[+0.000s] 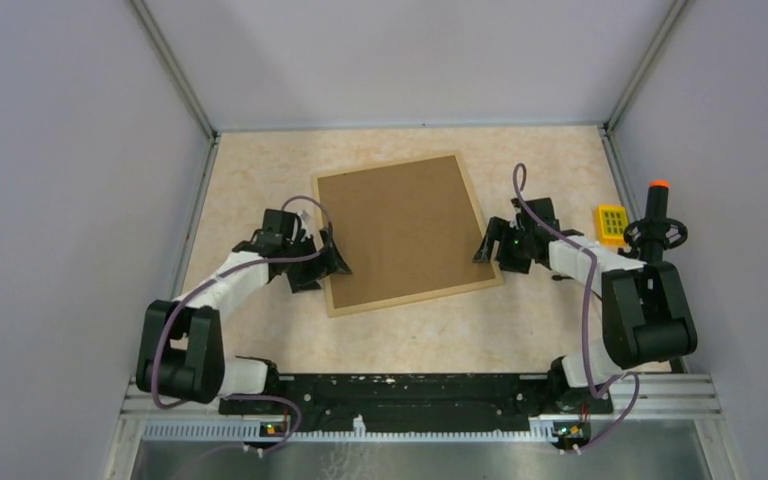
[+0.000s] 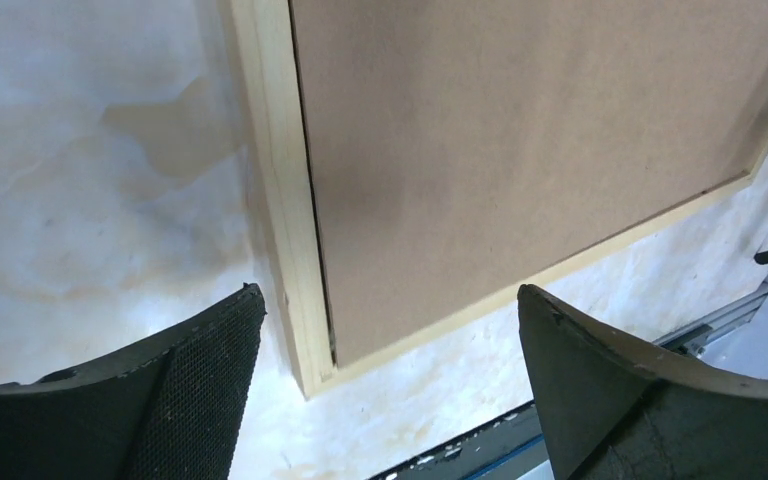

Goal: Put the photo into the frame
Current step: Move the photo frame to the center of the board, then adjust the photo frame item on the photo frame.

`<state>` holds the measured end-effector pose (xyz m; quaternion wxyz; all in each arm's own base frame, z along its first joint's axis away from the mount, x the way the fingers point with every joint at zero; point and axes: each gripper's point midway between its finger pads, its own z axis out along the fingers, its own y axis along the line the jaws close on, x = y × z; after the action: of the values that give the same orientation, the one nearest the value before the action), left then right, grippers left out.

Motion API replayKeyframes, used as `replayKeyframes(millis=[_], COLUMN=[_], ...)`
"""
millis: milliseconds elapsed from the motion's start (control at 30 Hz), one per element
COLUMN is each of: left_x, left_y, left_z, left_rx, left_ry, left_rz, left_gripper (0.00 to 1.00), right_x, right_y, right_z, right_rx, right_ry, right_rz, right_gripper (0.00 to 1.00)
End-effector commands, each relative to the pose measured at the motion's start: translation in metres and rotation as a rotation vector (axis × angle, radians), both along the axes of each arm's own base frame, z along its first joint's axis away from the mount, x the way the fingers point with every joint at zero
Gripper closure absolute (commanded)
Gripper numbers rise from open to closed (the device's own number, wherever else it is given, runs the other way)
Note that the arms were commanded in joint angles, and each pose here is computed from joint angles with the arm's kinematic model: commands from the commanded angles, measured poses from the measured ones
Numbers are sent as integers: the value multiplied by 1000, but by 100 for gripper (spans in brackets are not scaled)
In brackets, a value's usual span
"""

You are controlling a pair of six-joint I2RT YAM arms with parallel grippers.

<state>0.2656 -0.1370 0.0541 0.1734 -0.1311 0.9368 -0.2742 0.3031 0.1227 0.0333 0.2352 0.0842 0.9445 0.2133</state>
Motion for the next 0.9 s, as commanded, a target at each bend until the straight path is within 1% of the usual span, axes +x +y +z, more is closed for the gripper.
replayKeyframes(millis=[0, 133, 233, 333, 500, 700, 867], left_x=[-10, -15, -16, -20, -24, -29, -36], left_y=[12, -6, -20, -27, -26, -28, -33], left_z=[40, 53, 49, 40, 27, 17, 4], left_rx=[55, -34, -34, -12, 49, 82, 90], left_ry=[-74, -93, -77, -47, -7, 28, 75], left_rz=[6, -11, -35, -39, -8, 24, 13], left_gripper=[2, 12, 15, 15, 13, 9, 8], right_x=[-21, -20, -19, -18, -17, -18, -18], right_y=[-20, -17, -13, -11, -10, -9, -8], right_z=[-18, -20, -20, -19, -19, -21, -22], right_rx=[-134, -128, -109, -100, -95, -92, -88], right_ry=[92, 93, 94, 90, 90, 92, 95], right_rz=[-5, 22, 33, 38, 43, 52, 55], right_gripper=[28, 28, 28, 28, 28, 29, 29])
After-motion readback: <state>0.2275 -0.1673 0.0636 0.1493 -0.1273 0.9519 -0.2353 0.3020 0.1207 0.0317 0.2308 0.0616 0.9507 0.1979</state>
